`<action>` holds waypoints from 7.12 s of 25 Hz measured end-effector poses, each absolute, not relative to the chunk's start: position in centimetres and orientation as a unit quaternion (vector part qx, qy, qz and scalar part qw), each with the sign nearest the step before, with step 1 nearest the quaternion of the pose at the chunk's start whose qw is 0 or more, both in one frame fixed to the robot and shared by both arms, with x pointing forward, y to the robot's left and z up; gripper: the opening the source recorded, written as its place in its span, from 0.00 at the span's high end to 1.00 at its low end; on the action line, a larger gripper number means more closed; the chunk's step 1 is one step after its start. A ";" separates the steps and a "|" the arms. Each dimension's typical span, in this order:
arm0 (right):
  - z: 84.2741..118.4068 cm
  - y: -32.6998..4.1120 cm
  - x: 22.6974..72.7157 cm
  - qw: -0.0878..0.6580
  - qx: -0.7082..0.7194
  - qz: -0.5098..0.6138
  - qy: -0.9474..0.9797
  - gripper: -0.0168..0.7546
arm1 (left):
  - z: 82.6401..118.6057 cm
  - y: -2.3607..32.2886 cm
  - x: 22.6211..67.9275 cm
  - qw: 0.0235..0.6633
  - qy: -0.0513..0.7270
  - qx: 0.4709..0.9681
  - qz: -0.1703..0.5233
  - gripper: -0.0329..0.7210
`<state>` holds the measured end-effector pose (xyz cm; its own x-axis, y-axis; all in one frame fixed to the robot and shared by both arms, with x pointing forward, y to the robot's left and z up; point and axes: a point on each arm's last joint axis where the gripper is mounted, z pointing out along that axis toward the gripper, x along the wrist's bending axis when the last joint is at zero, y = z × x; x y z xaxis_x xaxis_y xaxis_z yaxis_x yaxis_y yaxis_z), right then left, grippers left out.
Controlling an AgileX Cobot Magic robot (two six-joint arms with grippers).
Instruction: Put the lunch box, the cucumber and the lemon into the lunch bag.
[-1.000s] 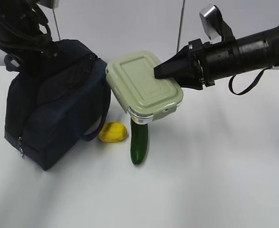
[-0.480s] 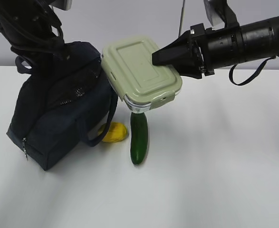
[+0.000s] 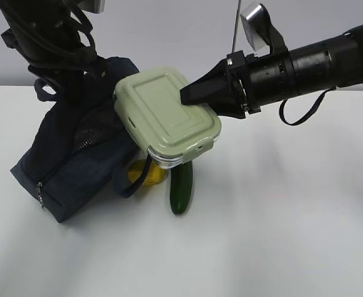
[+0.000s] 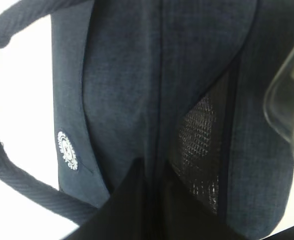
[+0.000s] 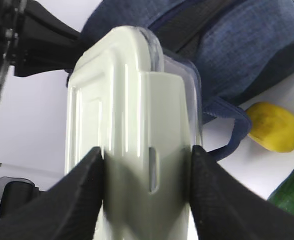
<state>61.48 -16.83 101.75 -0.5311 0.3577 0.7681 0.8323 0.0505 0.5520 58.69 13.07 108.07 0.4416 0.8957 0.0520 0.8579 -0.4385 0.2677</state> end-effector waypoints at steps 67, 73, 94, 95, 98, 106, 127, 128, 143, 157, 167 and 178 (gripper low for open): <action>94.2 -7.8 67.7 0.214 -0.439 -0.542 -0.684 0.48 | 108.3 10.8 57.6 0.176 0.514 0.839 -0.023 0.96; 94.1 -7.4 67.8 0.207 -0.444 -0.546 -0.680 0.48 | 108.4 10.6 57.5 0.182 0.514 0.837 -0.033 0.96; 93.2 -5.0 67.2 0.159 -0.447 -0.527 -0.705 0.48 | 108.4 10.6 57.5 0.185 0.515 0.836 -0.038 0.96; 93.1 -5.0 67.2 0.158 -0.447 -0.526 -0.706 0.48 | 108.4 10.6 57.5 0.186 0.515 0.836 -0.038 0.96; 93.1 -5.0 67.2 0.157 -0.447 -0.526 -0.706 0.48 | 108.4 10.5 57.5 0.186 0.515 0.836 -0.039 0.96; 93.6 -4.7 67.0 0.175 -0.440 -0.536 -0.699 0.39 | 108.3 10.6 57.5 0.184 0.515 0.837 -0.039 0.96; 96.7 -13.2 68.7 0.252 -0.429 -0.569 -0.655 0.37 | 108.3 13.7 59.1 0.184 0.551 0.813 -0.029 0.96; 97.3 -13.4 68.7 0.248 -0.427 -0.573 -0.654 0.37 | 108.3 14.1 59.3 0.184 0.555 0.810 -0.028 0.96; 100.9 -14.2 66.8 0.219 -0.405 -0.516 -0.722 0.38 | 107.3 17.9 61.2 0.154 0.584 0.797 0.005 0.96; 98.0 -14.5 66.1 0.181 -0.486 -0.347 -0.782 0.39 | 107.2 19.5 61.7 0.153 0.585 0.796 0.014 0.92; 96.3 -9.4 64.3 0.078 -0.508 -0.238 -0.824 0.44 | 107.2 19.5 61.7 0.153 0.576 0.803 0.017 0.91; 95.3 -9.2 64.4 0.022 -0.559 -0.186 -0.807 0.44 | 107.2 19.5 61.9 0.160 0.567 0.808 0.023 0.90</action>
<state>64.37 -9.22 95.29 -0.3735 0.8948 0.2445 0.9114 0.3050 0.2763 61.88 19.47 107.23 0.3559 0.9233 -0.1447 0.9088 -0.3058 0.2838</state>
